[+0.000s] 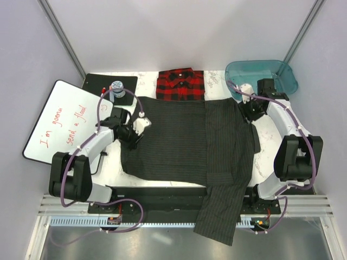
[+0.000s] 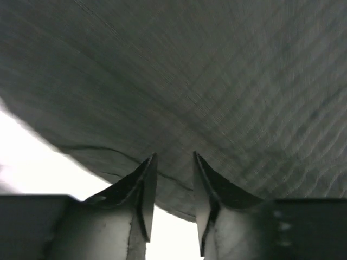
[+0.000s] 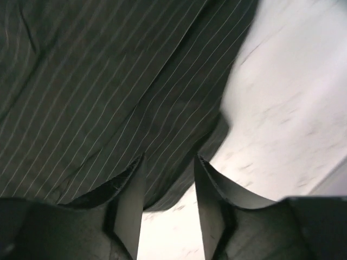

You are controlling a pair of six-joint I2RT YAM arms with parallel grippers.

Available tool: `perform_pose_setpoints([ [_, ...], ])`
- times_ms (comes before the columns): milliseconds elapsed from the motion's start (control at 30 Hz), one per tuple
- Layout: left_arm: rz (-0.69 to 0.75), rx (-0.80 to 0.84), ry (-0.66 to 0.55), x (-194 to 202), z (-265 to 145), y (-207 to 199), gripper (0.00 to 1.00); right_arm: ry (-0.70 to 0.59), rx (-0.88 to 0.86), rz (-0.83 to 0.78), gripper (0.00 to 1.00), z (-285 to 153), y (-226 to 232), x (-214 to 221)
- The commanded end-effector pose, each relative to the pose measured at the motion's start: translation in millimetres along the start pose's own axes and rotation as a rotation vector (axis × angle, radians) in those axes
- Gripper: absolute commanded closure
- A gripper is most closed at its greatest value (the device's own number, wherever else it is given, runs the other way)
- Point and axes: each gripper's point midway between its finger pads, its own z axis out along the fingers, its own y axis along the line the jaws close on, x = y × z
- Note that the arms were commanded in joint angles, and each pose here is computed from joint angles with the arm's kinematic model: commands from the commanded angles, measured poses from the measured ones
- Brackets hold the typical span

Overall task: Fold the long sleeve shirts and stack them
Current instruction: Flatten the shirt out

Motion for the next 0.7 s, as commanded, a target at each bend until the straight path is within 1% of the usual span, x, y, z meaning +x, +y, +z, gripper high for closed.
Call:
perform_pose_setpoints([
  [0,0.026,0.058,0.174,60,13,-24,0.66,0.205,-0.080,-0.034,0.57,13,24,64],
  [33,0.024,0.060,0.206,75,17,-29,0.67,0.231,-0.081,-0.040,0.61,17,24,73],
  [67,0.024,0.052,0.221,82,17,-30,0.69,0.272,-0.093,-0.040,0.63,23,30,89],
  [100,0.027,0.035,0.244,89,17,-29,0.72,0.291,-0.091,-0.041,0.66,28,30,97],
  [133,0.025,0.021,0.254,97,16,-32,0.73,0.325,-0.084,-0.042,0.68,33,30,107],
  [167,0.028,0.011,0.264,102,15,-32,0.74,0.366,-0.089,-0.043,0.68,37,34,123],
  [200,0.031,-0.016,0.289,109,13,-29,0.76,0.368,-0.064,-0.045,0.68,44,30,126],
  [233,0.039,-0.029,0.302,115,10,-30,0.77,0.415,-0.041,-0.049,0.69,49,27,139],
  [300,0.047,-0.063,0.337,127,4,-27,0.80,0.469,-0.031,-0.043,0.73,53,26,156],
  [367,0.079,-0.042,0.339,132,-5,-35,0.80,0.511,-0.039,-0.046,0.74,52,27,168],
  [400,0.085,-0.008,0.303,126,-7,-42,0.80,0.522,-0.081,-0.053,0.75,46,33,170],
  [433,0.095,-0.007,0.261,114,-11,-41,0.80,0.498,-0.092,-0.050,0.75,38,35,163],
  [467,0.105,-0.007,0.210,102,-19,-42,0.78,0.426,-0.133,-0.038,0.75,34,39,143],
  [500,0.102,0.064,0.167,92,-24,-56,0.74,0.414,-0.181,-0.031,0.74,24,47,136],
  [533,0.102,0.038,0.106,67,-34,-46,0.72,0.360,-0.187,-0.026,0.73,14,47,118],
  [567,0.103,0.038,0.074,54,-38,-42,0.70,0.273,-0.211,-0.015,0.71,4,46,88],
  [600,0.100,0.049,0.037,40,-41,-39,0.64,0.227,-0.208,0.002,0.67,-1,44,72],
  [633,0.095,0.015,-0.017,13,-50,-25,0.62,0.163,-0.183,0.015,0.64,-5,36,49],
  [667,0.088,0.013,-0.040,1,-51,-18,0.58,0.113,-0.167,0.020,0.63,-2,30,34],
])
